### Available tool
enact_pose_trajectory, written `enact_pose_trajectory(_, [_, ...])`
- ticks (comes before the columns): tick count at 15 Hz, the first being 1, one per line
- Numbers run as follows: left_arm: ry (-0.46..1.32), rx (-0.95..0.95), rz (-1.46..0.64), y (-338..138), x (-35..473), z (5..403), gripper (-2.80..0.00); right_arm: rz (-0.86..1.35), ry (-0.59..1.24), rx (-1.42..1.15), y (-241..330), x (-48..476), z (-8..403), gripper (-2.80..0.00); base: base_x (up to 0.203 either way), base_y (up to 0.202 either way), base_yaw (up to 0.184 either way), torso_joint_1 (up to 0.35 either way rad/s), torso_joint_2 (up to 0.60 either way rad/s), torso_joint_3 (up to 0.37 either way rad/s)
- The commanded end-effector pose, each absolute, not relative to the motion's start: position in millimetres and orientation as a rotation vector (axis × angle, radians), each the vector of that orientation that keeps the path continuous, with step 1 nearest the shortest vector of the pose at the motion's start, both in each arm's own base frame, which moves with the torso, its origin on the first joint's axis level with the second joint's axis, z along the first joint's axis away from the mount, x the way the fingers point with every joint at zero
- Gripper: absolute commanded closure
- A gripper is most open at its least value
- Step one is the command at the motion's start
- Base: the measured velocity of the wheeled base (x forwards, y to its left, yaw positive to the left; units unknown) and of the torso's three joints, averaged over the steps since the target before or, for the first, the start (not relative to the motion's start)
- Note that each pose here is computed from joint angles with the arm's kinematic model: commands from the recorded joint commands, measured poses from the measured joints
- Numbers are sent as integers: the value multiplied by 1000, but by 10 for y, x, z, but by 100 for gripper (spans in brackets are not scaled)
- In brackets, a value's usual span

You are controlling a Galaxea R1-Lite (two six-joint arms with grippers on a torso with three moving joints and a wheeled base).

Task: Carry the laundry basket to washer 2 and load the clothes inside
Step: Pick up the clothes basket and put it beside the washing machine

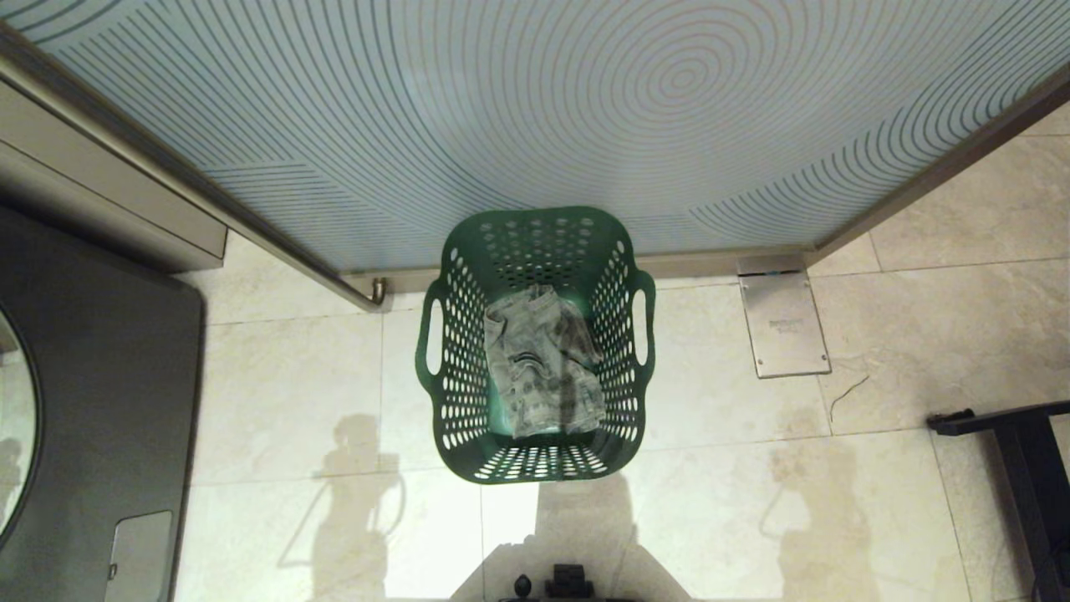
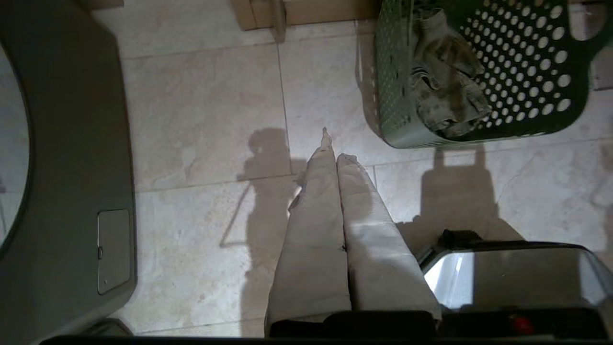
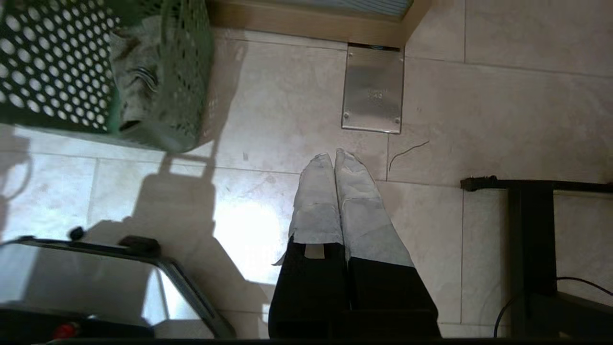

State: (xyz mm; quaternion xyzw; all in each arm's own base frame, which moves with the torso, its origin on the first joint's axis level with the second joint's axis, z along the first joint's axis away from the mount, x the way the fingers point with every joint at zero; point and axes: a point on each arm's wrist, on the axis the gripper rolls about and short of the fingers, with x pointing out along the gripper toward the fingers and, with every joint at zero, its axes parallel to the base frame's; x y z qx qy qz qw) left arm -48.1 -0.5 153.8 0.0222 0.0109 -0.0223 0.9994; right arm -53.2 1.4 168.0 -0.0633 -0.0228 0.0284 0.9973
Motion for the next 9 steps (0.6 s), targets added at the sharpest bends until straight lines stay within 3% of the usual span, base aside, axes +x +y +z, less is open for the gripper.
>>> enact_pose_trajectory(1, [159, 39, -80, -12, -312, 1839, 0, 72, 129, -103, 16, -371, 2062, 0, 0, 0, 0, 0, 0, 0])
enact_pose_trajectory(5, [515, -21, -236, -55, 416, 1922, 0, 94, 567, -9, 21, 583, 2303, 0, 0, 0, 0, 0, 0, 0])
enact_pose_trajectory(9, [643, -27, -194, -99, 1333, 1927, 0, 83, 606, -4, 83, 1640, 2282, 0, 0, 0, 0, 0, 0, 0])
